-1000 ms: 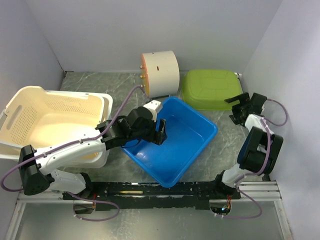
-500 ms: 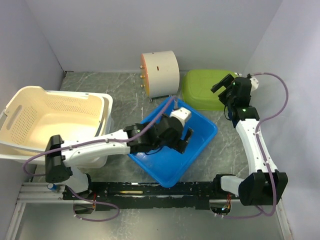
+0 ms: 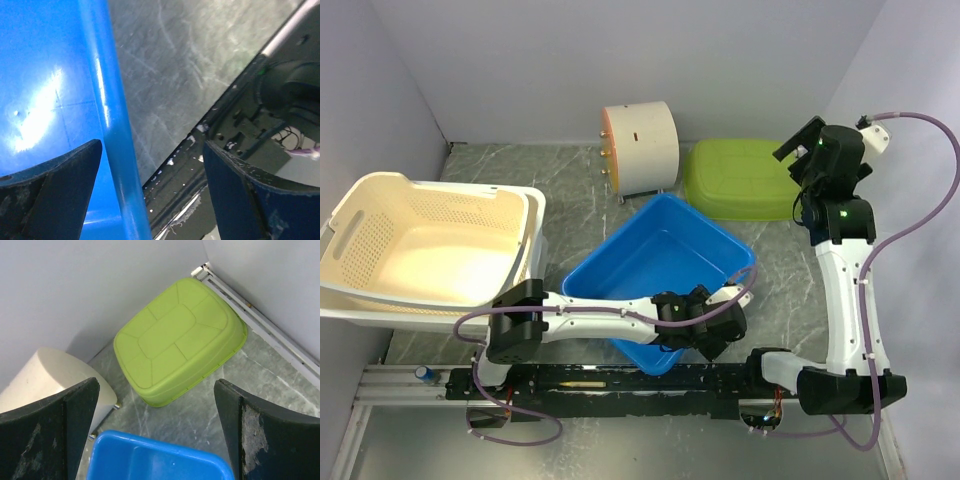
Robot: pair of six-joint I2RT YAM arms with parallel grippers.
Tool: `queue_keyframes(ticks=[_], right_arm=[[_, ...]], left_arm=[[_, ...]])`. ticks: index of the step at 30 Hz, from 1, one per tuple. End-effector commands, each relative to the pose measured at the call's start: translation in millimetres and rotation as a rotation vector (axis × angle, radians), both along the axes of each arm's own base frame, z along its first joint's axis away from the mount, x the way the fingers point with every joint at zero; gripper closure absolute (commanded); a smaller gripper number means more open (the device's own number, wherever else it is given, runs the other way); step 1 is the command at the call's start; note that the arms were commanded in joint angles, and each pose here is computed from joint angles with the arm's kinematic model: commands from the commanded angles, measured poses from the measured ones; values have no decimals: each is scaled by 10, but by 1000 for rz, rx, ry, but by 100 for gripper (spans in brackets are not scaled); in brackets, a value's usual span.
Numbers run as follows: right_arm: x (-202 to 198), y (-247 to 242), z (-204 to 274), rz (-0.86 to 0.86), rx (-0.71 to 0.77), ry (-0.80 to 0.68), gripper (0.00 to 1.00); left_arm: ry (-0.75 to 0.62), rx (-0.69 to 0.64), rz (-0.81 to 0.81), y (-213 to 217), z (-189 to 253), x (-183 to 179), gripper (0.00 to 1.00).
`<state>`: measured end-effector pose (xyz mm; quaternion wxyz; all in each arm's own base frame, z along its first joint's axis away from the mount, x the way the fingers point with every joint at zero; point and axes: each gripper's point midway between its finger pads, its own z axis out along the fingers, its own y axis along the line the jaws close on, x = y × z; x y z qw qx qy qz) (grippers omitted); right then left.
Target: Turn the large container upside down
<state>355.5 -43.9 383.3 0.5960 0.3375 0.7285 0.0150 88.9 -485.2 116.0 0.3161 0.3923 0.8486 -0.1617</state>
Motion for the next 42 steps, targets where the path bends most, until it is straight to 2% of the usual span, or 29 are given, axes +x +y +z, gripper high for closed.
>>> queue_keyframes(ticks=[1, 6, 11, 16, 19, 25, 32, 35, 42], right_arm=[[-147, -36, 30, 4, -47, 20, 0], [-188, -30, -15, 14, -56, 29, 0], [-254, -51, 74, 13, -80, 27, 0], [-326, -67, 171, 12, -97, -4, 0], [-364, -97, 201, -2, -108, -1, 0], [-449, -35, 404, 23, -85, -83, 0], [-536, -65, 670, 10, -103, -132, 0], [-595, -33, 729, 21, -85, -178, 0], [-625, -24, 783, 29, -93, -205, 0]], left_arm=[[-56, 19, 96, 154, 41, 159, 16], [-94, 14, 120, 206, 29, 232, 34], [-120, 47, 146, 240, 27, 288, 58], [-49, -47, 105, 97, 246, 160, 78], [22, -119, 61, -13, 497, 19, 93], [102, -266, 38, -69, 1088, -26, 93], [280, -496, 90, 29, 1638, 256, 93], [315, -620, 78, 73, 1889, 411, 93], [355, -782, 116, 86, 2267, 653, 93]])
